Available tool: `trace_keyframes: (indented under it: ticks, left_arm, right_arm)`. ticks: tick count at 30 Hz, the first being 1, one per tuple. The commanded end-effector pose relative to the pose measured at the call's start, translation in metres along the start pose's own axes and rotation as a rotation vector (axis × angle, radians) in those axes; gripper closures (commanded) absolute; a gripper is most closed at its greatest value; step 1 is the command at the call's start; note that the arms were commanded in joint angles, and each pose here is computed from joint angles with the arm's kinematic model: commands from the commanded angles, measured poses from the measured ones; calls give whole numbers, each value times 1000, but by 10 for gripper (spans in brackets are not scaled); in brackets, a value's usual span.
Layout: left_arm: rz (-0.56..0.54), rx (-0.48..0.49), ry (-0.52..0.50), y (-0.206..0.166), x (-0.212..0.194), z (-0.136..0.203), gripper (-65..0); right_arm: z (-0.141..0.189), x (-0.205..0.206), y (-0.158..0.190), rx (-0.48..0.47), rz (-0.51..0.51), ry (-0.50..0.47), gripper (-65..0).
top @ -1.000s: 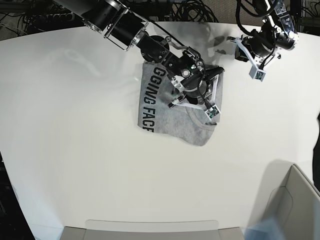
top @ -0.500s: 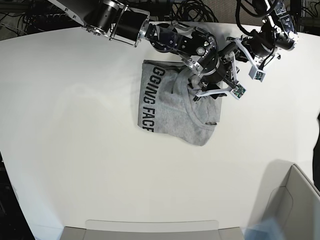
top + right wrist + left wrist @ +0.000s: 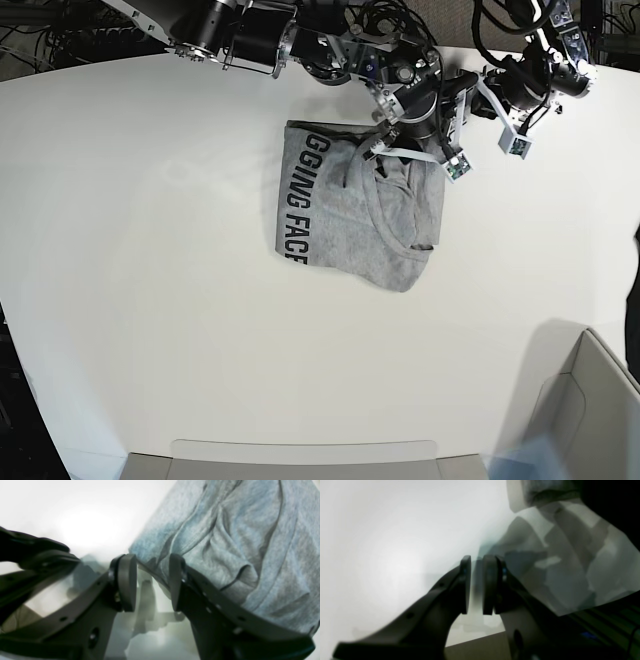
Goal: Fold the T-shirt properly
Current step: 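Tuck and smooth the folded edge with the right gripper near the left gripper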
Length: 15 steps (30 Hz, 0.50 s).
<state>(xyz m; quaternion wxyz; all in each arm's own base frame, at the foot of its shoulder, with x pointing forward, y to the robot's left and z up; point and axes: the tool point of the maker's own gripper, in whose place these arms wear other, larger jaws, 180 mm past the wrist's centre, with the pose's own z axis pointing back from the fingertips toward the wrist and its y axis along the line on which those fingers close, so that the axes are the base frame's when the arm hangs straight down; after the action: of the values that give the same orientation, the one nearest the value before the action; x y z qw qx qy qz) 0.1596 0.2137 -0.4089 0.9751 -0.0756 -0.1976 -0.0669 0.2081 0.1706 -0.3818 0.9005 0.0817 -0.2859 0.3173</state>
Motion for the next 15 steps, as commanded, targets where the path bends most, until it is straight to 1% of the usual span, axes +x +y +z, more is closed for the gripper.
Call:
trace_keyframes:
  ticks: [1,4,11,15]
  left_arm:
    - [-12,1,-35,0,9,4,-85]
    - [-12,1,-32,1,8,4,-85]
    - [14,-13,1,3,-2,-5,-85]
    - [16,-14,4,3,-3,-5,-85]
  right_arm:
    - [2,8,-1,-4,-11,-13,-220]
    - [2,2,1,-2,-7,17,-220]
    - [9,10,3,14,-6,-12,-220]
    - [6,-1,-5,-3,0,26,-220]
